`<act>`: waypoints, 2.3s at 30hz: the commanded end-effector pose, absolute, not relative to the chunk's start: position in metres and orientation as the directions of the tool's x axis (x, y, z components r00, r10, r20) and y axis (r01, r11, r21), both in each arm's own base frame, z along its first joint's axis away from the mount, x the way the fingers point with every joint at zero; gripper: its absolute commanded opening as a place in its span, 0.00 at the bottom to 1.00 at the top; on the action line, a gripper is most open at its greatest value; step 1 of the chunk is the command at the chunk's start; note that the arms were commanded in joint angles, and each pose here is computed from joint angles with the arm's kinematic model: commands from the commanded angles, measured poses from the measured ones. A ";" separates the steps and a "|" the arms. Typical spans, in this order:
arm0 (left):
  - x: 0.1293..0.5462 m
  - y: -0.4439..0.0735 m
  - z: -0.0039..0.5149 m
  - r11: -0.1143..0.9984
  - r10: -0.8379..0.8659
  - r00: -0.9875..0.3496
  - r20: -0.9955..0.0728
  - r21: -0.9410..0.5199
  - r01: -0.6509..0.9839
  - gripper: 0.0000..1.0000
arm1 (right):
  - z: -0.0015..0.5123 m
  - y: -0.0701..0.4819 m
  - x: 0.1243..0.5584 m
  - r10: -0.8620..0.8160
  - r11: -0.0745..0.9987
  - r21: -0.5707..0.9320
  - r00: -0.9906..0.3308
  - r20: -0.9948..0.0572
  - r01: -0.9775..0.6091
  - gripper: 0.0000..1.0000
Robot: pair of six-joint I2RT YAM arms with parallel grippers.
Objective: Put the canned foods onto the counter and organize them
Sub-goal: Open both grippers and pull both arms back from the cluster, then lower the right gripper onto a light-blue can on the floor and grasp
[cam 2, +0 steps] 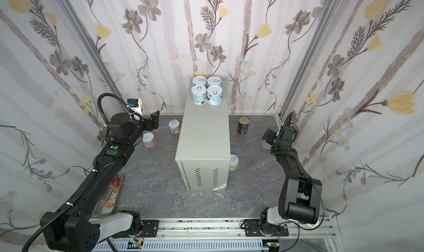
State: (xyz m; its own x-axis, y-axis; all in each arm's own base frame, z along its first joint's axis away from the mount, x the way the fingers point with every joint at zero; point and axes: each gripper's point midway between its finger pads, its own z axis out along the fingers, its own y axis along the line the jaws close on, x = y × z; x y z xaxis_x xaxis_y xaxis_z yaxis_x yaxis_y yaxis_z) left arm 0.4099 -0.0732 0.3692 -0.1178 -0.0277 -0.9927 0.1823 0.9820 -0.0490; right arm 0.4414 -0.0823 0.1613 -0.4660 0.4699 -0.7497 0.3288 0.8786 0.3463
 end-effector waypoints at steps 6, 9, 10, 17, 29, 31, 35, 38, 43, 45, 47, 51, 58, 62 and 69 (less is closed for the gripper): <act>0.399 -0.066 0.369 0.984 -0.021 -0.108 -0.994 -0.039 0.174 0.87 | 0.103 -0.089 0.464 0.482 0.874 0.300 -0.600 -0.638 0.383 0.93; 0.397 -0.064 0.366 0.985 -0.019 -0.119 -0.993 -0.039 0.170 0.88 | 0.082 -0.094 0.467 0.462 0.883 0.251 -0.648 -0.606 0.396 0.93; 0.397 -0.064 0.364 0.985 -0.015 -0.126 -0.992 -0.036 0.169 0.88 | 0.077 -0.095 0.468 0.459 0.885 0.245 -0.656 -0.600 0.396 0.93; 0.400 -0.065 0.355 0.984 -0.008 -0.159 -0.987 -0.036 0.172 0.88 | 0.055 -0.101 0.474 0.431 0.897 0.187 -0.693 -0.579 0.401 0.93; 0.403 -0.065 0.352 0.985 -0.003 -0.170 -0.985 -0.032 0.172 0.89 | 0.039 -0.102 0.487 0.397 0.914 0.172 -0.717 -0.574 0.368 0.82; 0.403 -0.065 0.350 0.985 -0.001 -0.174 -0.985 -0.031 0.170 0.88 | 0.036 -0.101 0.488 0.392 0.916 0.170 -0.721 -0.571 0.364 0.80; 0.404 -0.066 0.347 0.985 -0.002 -0.181 -0.983 -0.034 0.171 0.89 | 0.033 -0.099 0.489 0.387 0.919 0.171 -0.728 -0.566 0.356 0.73; 0.405 -0.066 0.346 0.985 -0.005 -0.182 -0.983 -0.037 0.171 0.88 | 0.034 -0.098 0.488 0.378 0.923 0.169 -0.733 -0.565 0.346 0.66; 0.406 -0.066 0.342 0.984 -0.001 -0.182 -0.983 -0.033 0.173 0.89 | 0.042 -0.094 0.486 0.364 0.929 0.163 -0.738 -0.569 0.332 0.58; 0.407 -0.066 0.340 0.985 0.002 -0.188 -0.982 -0.031 0.172 0.88 | 0.049 -0.092 0.483 0.358 0.931 0.160 -0.736 -0.575 0.328 0.56; 0.407 -0.065 0.339 0.985 0.005 -0.186 -0.983 -0.027 0.170 0.89 | 0.056 -0.089 0.481 0.353 0.933 0.159 -0.734 -0.580 0.323 0.55; 0.407 -0.064 0.339 0.986 0.008 -0.184 -0.983 -0.022 0.164 0.89 | 0.080 -0.086 0.478 0.339 0.937 0.149 -0.718 -0.608 0.316 0.50; 0.405 -0.065 0.337 0.986 0.014 -0.187 -0.982 -0.019 0.169 0.89 | 0.135 -0.070 0.478 0.278 0.957 0.135 -0.689 -0.670 0.256 0.46; 0.404 -0.056 0.331 0.992 0.009 -0.203 -0.979 -0.017 0.127 0.89 | 0.189 -0.053 0.476 0.193 0.978 0.090 -0.657 -0.729 0.187 0.46; 0.405 -0.052 0.312 0.991 -0.070 -0.296 -0.953 -0.101 0.090 0.89 | 0.301 -0.020 0.452 0.074 0.997 0.048 -0.532 -0.843 0.062 0.44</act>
